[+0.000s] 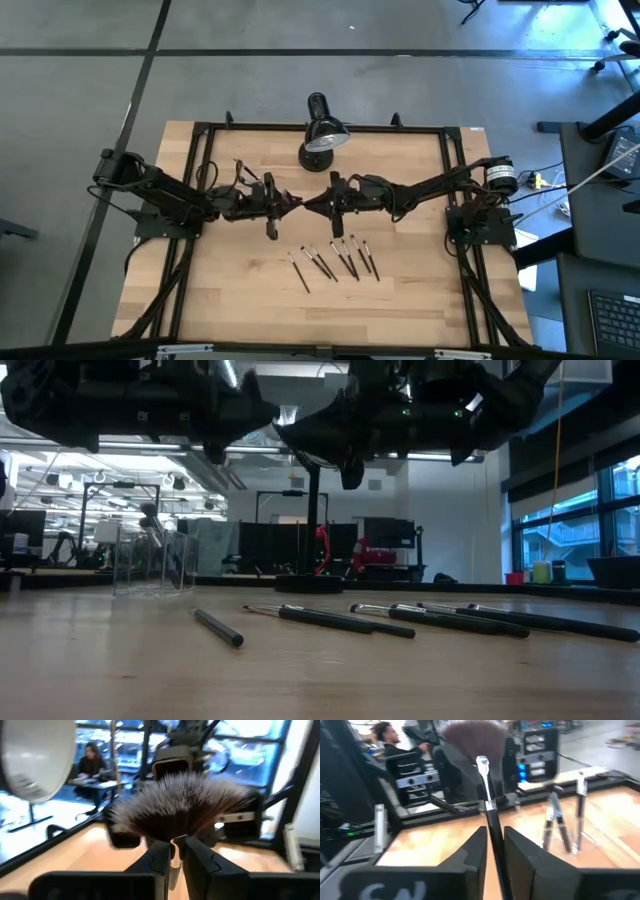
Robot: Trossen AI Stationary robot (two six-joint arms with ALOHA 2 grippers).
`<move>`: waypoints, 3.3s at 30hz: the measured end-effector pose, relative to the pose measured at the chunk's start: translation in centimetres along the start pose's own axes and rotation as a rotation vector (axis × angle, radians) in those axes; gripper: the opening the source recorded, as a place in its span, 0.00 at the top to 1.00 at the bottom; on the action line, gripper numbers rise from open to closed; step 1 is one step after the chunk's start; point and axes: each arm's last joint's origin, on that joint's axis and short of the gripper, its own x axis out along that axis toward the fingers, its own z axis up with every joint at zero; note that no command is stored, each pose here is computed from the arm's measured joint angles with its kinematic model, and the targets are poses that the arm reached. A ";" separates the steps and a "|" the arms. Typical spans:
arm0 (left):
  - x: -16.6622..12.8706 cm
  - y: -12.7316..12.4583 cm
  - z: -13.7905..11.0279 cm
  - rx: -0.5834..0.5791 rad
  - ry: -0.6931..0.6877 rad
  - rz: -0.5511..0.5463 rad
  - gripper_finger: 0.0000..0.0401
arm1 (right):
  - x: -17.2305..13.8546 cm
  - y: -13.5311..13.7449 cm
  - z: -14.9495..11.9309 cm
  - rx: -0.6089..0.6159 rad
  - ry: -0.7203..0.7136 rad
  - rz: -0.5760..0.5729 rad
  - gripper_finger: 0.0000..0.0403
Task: Sort items
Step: Put the highlighter brush into the transparent organizer, then put the medium angled shader brush into the transparent organizer
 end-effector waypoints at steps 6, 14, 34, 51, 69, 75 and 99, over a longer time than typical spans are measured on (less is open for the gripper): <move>-0.9 0.7 0.3 0.054 0.112 0.158 0.93 | -0.2 -0.9 -1.5 -0.004 0.126 -0.238 0.73; -5.0 2.6 2.5 -0.003 0.209 0.500 0.92 | -0.5 -2.0 -2.1 0.032 0.192 -0.328 0.60; -10.3 4.9 0.1 -0.369 0.334 0.710 0.91 | -0.3 -1.9 -1.7 0.072 0.176 -0.315 0.59; -9.8 5.2 -0.1 -0.335 0.429 0.622 0.83 | 0.9 -0.7 -0.8 0.097 0.318 -0.245 0.59; -9.5 5.1 2.7 -0.154 0.416 0.665 0.54 | 6.7 7.5 -0.7 0.018 0.672 -0.298 0.65; -11.4 5.9 1.4 -0.094 0.506 0.880 0.55 | 6.5 9.0 -1.5 -0.035 0.711 -0.323 0.77; -9.9 2.7 6.5 -0.042 0.366 0.585 0.55 | 6.1 8.0 -1.6 -0.087 0.757 -0.392 0.83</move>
